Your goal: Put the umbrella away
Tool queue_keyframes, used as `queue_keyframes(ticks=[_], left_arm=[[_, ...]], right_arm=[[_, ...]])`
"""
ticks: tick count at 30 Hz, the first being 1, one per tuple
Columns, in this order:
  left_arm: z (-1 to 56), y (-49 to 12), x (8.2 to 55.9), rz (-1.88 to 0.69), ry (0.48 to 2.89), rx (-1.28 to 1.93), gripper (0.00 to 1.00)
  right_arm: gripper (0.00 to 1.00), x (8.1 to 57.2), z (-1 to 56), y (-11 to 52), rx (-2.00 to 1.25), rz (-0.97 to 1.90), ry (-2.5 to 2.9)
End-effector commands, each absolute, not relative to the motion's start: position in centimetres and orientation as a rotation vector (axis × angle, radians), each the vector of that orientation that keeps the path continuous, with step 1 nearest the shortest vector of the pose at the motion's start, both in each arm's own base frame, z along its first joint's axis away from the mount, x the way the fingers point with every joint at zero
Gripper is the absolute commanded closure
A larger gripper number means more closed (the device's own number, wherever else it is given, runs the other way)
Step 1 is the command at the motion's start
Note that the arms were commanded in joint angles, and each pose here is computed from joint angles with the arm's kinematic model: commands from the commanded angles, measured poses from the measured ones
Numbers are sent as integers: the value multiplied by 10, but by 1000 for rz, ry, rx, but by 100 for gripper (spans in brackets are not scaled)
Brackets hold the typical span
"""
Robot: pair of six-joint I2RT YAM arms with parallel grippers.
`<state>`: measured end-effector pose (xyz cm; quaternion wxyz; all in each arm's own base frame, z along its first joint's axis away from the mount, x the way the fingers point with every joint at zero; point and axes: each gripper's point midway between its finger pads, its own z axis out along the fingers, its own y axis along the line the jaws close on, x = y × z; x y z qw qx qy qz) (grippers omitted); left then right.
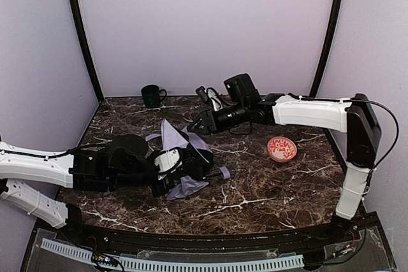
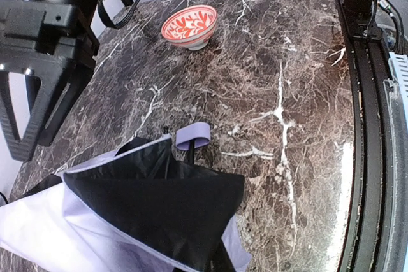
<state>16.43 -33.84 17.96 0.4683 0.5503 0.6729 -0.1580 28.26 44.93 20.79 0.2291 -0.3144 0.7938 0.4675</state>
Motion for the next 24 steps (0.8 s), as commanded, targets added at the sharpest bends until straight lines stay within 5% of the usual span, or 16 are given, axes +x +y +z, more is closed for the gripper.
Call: queue_keyframes(ticks=[1, 6, 14, 24], left_arm=[[202, -345, 158, -464, 1578, 1325, 100], [216, -351, 172, -474, 1559, 1265, 100], [234, -339, 234, -516, 1628, 1050, 100], [91, -296, 311, -215, 2088, 889, 100]], right_arm=[[56, 285, 163, 470, -1006, 1300, 2230], [64, 285, 75, 467, -1088, 1159, 2416], [80, 238, 23, 450, -1180, 1294, 2502], [88, 232, 3, 435, -1142, 1328, 2507]])
